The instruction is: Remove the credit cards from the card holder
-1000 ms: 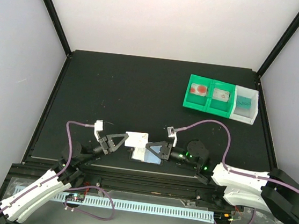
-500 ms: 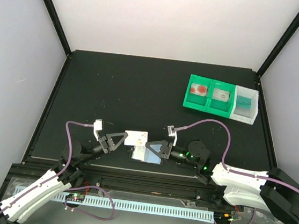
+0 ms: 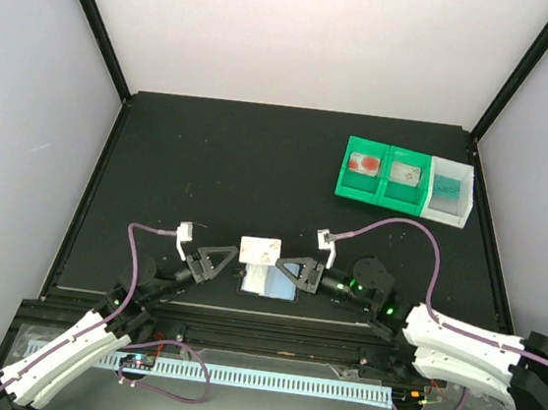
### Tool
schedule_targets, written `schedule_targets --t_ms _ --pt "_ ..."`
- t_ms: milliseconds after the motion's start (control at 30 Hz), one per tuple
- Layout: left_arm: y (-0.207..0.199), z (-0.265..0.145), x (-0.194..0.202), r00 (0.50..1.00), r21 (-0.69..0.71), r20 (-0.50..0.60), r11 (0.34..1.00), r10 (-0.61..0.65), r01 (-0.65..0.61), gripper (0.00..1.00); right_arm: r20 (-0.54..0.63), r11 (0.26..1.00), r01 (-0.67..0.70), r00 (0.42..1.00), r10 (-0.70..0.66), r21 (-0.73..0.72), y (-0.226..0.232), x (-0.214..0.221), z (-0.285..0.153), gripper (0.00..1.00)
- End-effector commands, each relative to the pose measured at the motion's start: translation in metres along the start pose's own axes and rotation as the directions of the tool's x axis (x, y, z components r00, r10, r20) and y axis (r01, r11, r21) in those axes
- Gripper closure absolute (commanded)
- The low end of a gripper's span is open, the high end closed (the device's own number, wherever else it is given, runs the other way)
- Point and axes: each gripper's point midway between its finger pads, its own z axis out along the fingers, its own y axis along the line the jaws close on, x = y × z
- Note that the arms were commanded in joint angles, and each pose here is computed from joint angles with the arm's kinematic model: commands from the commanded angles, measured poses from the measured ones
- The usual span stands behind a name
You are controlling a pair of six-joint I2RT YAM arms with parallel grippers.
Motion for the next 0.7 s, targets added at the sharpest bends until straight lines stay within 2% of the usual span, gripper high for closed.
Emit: schedule_targets --t_ms 0,100,233,500,667 --pt "-0.002 -0.002 0.0 0.998 -0.047 -0.023 0.997 0.054 -0.055 0.16 0.053 0.989 0.1 0.993 -0.107 0.113 -0.004 -0.015 -0.011 0.99" --pt "0.004 -0.003 0.003 0.997 -0.088 -0.047 0.994 0.068 -0.072 0.02 0.062 0.977 0.142 0.986 -0.153 0.16 -0.003 -0.024 -0.02 0.99" --pt "0.024 -0.005 0.008 0.993 -0.198 -0.091 0.976 0.079 -0.096 0.01 0.052 0.949 0.183 0.978 -0.202 0.257 -0.01 -0.039 -0.027 0.99" --pt "0.034 -0.001 0.011 0.964 -0.302 -0.2 0.925 0.176 -0.231 0.01 0.042 0.898 0.203 0.971 -0.237 0.39 -0.03 -0.093 -0.044 0.99" --pt "0.048 0.003 0.006 0.918 -0.379 -0.287 0.847 0.274 -0.372 0.01 0.065 0.862 0.17 0.972 -0.228 0.477 -0.054 -0.135 -0.062 0.99"
